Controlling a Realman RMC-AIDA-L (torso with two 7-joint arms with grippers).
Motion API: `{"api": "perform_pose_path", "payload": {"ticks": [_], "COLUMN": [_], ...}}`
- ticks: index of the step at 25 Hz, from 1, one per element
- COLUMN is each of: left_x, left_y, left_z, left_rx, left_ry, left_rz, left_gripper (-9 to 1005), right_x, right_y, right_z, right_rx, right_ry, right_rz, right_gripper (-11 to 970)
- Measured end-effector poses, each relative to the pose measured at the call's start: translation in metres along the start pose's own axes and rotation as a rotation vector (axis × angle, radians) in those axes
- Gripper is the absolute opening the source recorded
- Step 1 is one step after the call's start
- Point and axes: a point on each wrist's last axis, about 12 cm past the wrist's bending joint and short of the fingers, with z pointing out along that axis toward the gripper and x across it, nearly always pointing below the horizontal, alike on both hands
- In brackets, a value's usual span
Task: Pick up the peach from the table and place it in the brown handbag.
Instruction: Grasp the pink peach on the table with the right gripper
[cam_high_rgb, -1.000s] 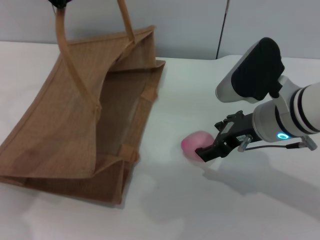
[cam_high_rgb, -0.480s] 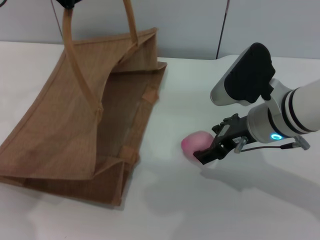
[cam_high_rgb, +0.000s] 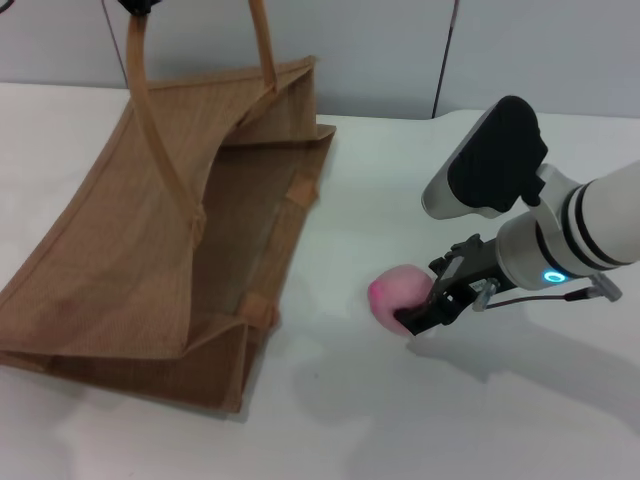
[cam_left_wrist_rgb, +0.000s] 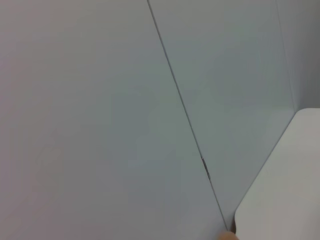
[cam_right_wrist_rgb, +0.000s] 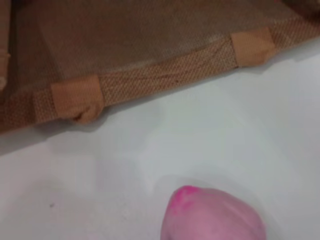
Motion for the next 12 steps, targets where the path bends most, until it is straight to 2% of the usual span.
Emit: {"api": "perform_pose_path", "payload": {"ticks": [7,12], "left_x": [-0.0012,-0.001], "left_y": [0.0001,0.0001], "left_z": [0.0009,0.0012], "left_rx": [0.001,0.002], "left_ry": [0.0,0.001], "left_rz": [0.003,0.002], "left_gripper": [123,123], "right_x": [-0.002,-0.0043], "right_y": [0.0013,0.0008], "right_z": [0.0003,0.002], "right_rx": [-0.025,-0.04], "right_ry": [0.047,0.09], "right_rz": [-0.014,-0.015], "right_gripper": [850,614]}}
